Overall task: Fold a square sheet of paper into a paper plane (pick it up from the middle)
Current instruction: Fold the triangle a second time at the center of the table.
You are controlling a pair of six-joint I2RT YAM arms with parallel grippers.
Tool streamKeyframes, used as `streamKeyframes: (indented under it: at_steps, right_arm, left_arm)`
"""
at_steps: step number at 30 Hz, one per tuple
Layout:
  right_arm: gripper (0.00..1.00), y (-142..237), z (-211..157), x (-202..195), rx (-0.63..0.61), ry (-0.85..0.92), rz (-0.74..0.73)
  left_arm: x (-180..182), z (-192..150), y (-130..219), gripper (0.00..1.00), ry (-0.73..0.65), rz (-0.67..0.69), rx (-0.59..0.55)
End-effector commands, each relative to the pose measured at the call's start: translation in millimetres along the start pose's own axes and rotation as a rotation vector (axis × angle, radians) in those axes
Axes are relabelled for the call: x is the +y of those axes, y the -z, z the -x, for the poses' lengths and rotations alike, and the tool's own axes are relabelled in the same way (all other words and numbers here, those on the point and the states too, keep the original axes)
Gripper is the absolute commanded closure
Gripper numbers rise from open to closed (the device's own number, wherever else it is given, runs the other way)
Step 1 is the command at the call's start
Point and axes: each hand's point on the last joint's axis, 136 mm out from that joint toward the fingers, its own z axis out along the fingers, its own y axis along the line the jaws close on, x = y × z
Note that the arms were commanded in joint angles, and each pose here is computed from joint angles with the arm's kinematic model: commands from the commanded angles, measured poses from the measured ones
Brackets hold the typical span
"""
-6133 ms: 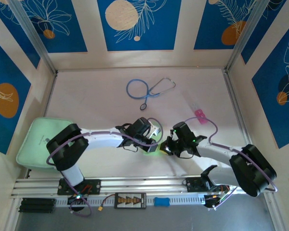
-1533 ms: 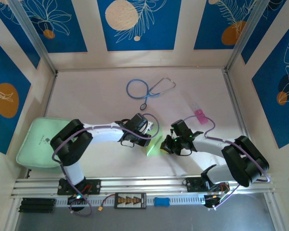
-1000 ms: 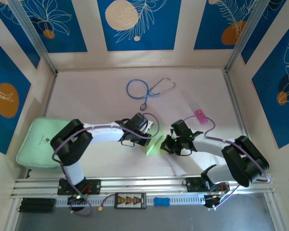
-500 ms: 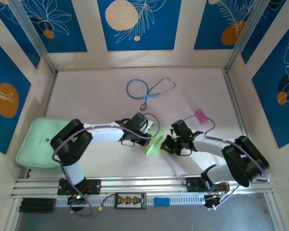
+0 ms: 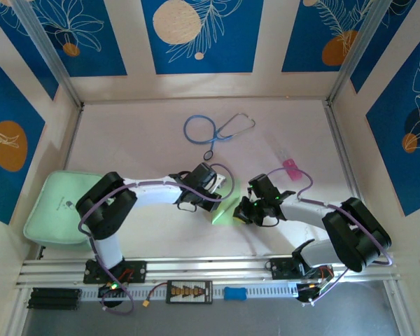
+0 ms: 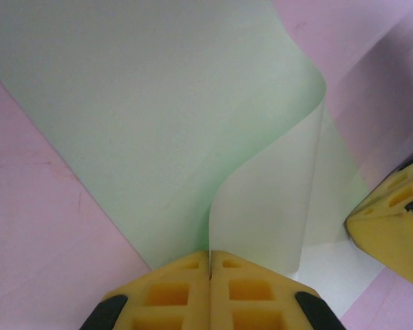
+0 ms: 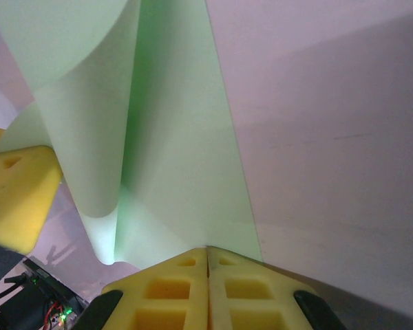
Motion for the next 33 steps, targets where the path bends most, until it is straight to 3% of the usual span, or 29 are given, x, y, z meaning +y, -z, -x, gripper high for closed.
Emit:
streamKeyframes:
  at_steps: [1, 13, 33]
  right_arm:
    - [0.91, 1, -5, -18, 0.012, -0.024, -0.078]
    - [0.91, 2, -5, -17, 0.013, -0.017, -0.073]
    - [0.91, 3, -5, -21, 0.013, -0.021, -0.075]
  left_arm:
    - [8, 3, -1, 0.95, -0.003, 0.022, 0.008]
    - [7, -5, -10, 0.95, -0.007, -0.004, 0.049]
    - [1, 6, -1, 0.94, -0.026, -0.02, 0.006]
